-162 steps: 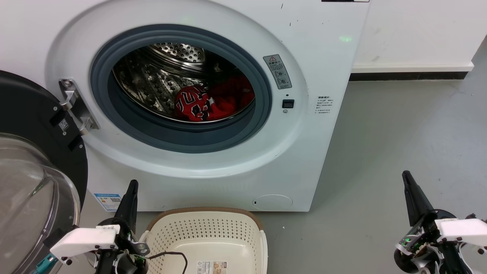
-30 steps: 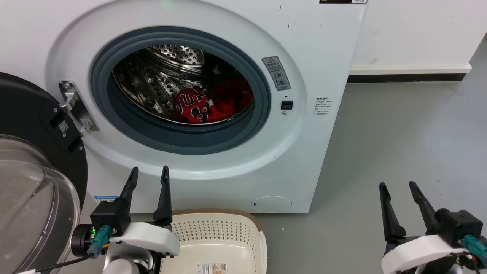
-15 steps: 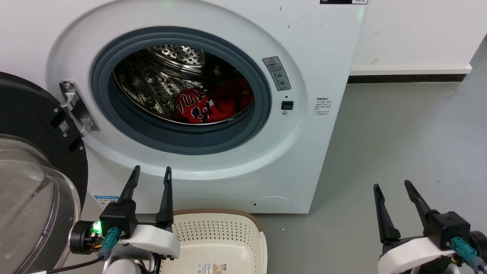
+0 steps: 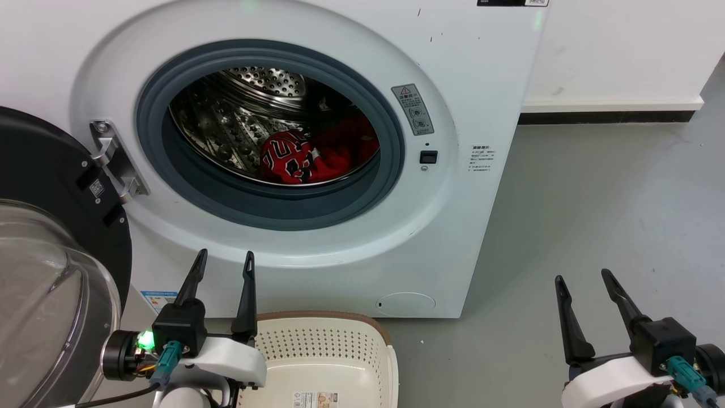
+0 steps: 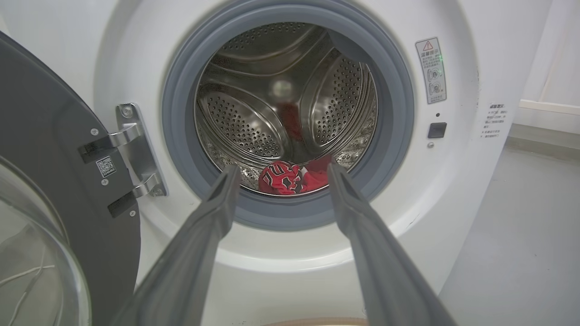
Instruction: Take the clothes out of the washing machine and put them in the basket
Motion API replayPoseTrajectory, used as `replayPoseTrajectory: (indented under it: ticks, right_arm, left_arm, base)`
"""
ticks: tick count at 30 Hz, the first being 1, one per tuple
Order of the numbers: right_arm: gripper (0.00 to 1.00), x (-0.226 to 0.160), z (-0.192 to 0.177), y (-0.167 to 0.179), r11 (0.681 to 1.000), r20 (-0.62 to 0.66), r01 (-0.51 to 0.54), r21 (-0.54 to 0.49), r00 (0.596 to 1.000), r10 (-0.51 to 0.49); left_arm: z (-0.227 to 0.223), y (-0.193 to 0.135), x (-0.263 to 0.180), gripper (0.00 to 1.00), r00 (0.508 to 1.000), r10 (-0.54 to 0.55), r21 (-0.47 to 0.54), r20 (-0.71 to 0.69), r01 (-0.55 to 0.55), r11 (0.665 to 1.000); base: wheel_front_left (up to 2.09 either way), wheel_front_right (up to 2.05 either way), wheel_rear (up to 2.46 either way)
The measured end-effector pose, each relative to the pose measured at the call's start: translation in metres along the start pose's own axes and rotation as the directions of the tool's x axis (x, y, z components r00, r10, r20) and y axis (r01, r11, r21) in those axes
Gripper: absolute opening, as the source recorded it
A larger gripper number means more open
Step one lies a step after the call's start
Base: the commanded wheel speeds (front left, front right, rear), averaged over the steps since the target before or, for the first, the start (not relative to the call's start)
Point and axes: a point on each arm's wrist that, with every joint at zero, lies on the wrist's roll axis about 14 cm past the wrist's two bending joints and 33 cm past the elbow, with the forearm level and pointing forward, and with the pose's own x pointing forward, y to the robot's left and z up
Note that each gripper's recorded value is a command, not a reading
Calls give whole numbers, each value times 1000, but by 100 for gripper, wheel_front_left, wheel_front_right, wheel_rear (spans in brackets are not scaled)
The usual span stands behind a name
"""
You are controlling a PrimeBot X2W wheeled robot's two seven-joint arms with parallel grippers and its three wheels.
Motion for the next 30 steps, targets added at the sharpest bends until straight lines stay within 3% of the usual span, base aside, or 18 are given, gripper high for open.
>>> replayPoseTrajectory:
  ticks: [19, 30]
  right_arm:
    - [100, 2, -3, 1, 1000, -8, -3, 1, 1000, 3]
    - [100, 25, -4, -9, 1000, -2, 19, -1, 1000, -19]
  left_arm:
    - [-8, 4, 6, 100, 1000, 9, 6, -22, -9, 1000]
    - [-24, 5, 72, 100, 999, -34, 41, -41, 35, 999]
  base:
    - [0, 0, 0]
    - [0, 0, 0]
